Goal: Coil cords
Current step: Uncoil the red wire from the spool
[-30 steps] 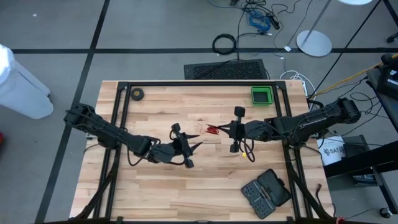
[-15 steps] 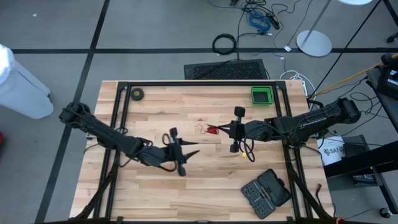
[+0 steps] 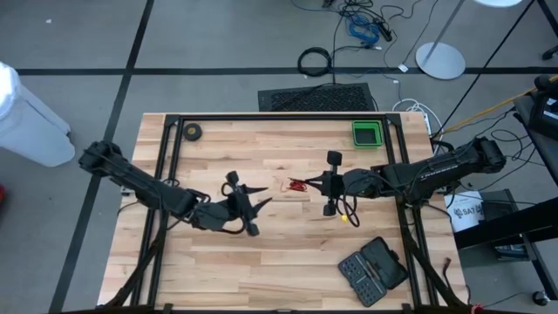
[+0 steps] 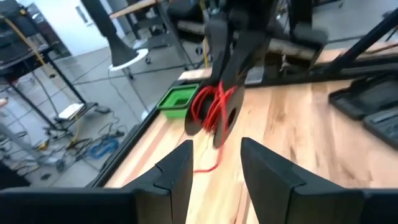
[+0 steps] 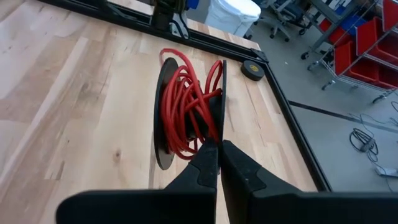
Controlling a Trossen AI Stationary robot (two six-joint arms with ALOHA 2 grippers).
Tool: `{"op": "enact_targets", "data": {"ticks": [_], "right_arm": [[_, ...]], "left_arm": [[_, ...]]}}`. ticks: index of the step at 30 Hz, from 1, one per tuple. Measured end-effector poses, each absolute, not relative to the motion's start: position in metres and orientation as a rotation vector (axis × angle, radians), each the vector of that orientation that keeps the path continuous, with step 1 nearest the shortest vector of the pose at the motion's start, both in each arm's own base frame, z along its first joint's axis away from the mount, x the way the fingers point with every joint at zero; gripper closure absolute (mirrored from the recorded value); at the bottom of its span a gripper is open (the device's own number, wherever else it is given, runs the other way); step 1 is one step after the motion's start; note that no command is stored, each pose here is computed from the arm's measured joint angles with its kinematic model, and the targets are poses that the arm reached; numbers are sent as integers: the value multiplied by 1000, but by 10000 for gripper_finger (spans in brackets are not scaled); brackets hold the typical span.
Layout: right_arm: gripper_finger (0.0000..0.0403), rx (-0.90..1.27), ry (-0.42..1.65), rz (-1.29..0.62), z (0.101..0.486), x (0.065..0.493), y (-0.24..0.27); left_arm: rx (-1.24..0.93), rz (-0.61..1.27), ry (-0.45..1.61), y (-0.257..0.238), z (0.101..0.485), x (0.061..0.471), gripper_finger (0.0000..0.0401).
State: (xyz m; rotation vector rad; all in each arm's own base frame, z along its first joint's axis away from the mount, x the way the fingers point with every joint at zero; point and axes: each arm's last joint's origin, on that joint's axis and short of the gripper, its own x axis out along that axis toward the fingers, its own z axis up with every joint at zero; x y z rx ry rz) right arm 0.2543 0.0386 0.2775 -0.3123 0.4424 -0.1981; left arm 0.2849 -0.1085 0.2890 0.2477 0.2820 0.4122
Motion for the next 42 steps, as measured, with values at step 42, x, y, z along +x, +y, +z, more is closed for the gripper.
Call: {"op": "enact_targets", "data": {"ticks": [42], "right_arm": [[403, -319, 443, -197, 277, 254, 39]], "left_arm": [[126, 416, 259, -94, 276, 307, 259]]}}
